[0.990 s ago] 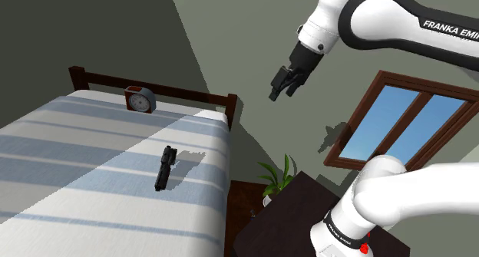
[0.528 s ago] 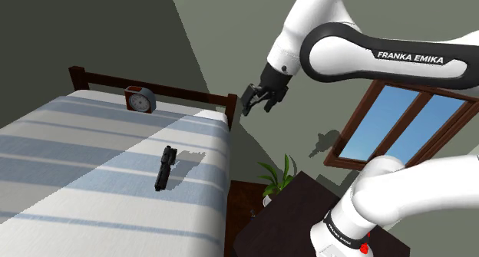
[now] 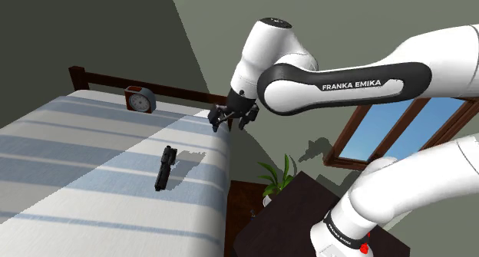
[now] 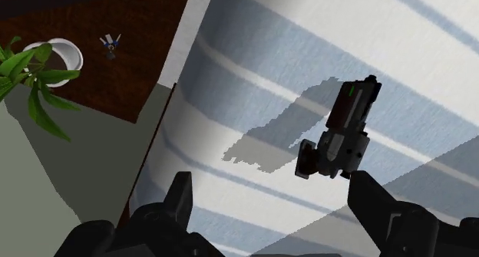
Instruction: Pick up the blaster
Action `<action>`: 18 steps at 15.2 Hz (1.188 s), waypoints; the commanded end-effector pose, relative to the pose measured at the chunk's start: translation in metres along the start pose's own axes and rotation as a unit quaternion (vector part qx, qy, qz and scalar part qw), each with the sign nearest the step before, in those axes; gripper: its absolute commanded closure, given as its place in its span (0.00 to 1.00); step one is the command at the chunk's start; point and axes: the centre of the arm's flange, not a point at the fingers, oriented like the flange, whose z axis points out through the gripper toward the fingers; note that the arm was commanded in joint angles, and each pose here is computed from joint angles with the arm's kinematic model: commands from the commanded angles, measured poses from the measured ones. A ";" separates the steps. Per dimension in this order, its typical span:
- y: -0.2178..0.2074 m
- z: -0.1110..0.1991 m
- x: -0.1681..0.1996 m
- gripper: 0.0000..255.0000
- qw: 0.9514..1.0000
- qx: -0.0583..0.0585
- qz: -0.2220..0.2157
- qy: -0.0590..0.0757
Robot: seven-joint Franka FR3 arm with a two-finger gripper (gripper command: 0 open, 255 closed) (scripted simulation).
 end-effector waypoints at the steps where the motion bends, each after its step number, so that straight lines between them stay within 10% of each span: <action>1: -0.019 0.020 0.003 0.00 1.000 -0.003 0.023 0.003; 18: -0.162 0.192 0.059 0.00 0.979 -0.037 0.200 0.024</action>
